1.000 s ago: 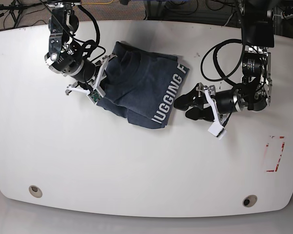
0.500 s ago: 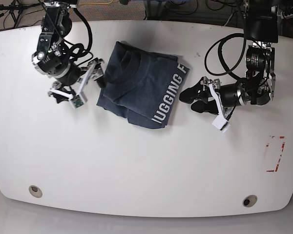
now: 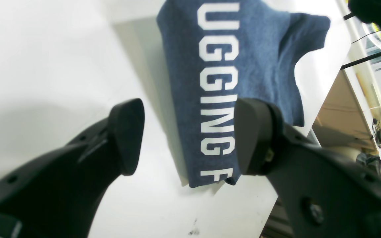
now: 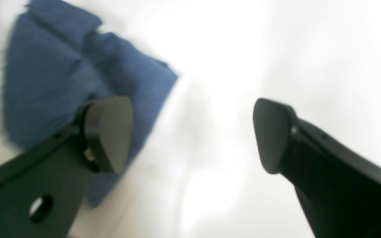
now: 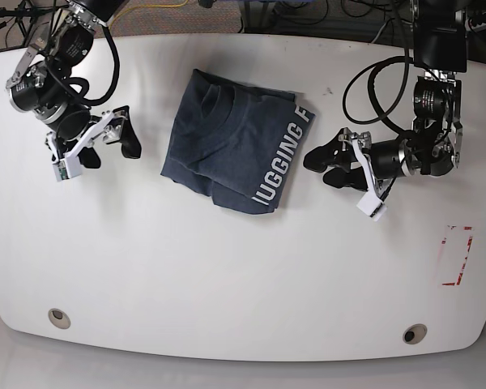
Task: Fold the T-shirt properly
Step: 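Open both grippers and lift them away from the folded bundle, then push the bundle's edge with the right gripper to square it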
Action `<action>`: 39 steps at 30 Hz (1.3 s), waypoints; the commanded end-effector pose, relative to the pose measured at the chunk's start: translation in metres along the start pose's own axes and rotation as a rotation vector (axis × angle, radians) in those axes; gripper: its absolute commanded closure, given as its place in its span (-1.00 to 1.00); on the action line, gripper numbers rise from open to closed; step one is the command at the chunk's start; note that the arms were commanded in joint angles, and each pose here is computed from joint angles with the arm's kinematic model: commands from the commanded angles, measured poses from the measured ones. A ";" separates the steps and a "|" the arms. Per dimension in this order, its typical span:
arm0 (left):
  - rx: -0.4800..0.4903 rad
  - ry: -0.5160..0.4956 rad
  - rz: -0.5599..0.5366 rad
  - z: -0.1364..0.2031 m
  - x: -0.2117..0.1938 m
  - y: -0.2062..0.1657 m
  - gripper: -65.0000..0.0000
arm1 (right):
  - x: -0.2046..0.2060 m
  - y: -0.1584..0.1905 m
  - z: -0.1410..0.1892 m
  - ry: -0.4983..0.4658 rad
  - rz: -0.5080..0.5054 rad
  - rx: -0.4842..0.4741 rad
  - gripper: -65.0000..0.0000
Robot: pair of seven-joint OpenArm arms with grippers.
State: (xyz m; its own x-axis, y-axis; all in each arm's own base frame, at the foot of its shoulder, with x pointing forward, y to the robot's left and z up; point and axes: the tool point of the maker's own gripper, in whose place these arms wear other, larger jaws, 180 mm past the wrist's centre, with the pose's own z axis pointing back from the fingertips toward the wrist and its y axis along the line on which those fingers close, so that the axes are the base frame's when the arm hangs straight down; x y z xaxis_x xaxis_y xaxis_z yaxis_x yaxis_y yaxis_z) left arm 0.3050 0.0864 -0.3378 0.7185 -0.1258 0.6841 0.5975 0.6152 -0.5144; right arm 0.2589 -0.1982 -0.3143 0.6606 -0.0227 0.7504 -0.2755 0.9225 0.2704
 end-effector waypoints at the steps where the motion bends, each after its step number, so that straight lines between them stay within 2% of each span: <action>1: -0.008 -0.043 -0.026 0.006 0.016 -0.002 -0.22 | 0.009 0.019 -0.010 -0.085 -0.071 0.124 -0.68; 7: -0.008 -0.041 -0.026 0.006 0.015 -0.002 -0.22 | -0.007 0.032 -0.028 -0.063 -0.164 0.193 -0.68; 15: 0.010 -0.027 -0.034 0.012 0.013 0.004 -0.22 | -0.012 0.073 -0.050 -0.011 -0.129 0.319 -0.68; 23: 0.020 -0.015 -0.029 0.016 0.008 0.006 -0.22 | -0.007 0.090 -0.058 -0.018 -0.126 0.357 -0.68; 32: 0.024 -0.011 -0.030 0.017 0.007 0.008 -0.22 | -0.029 0.085 -0.080 0.050 -0.219 0.379 -0.64; 34: 0.026 -0.010 -0.029 0.017 0.007 0.008 -0.22 | -0.027 0.084 -0.081 0.037 -0.226 0.379 -0.45; 37: 0.026 -0.010 -0.029 0.017 0.007 0.008 -0.22 | -0.025 0.084 -0.081 0.029 -0.225 0.378 0.01; 39: 0.026 -0.010 -0.029 0.017 0.007 0.008 -0.22 | -0.024 0.084 -0.080 0.027 -0.223 0.379 0.47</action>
State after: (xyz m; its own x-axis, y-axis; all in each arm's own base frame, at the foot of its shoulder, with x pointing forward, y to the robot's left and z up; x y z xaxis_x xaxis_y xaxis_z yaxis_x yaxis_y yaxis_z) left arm 0.2993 0.1040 -0.3440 0.7309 -0.1547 0.6647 0.5862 0.6412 -0.4953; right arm 0.2626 -0.0891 -0.3761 0.7960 -0.1679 0.5815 -0.3187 0.7005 0.6385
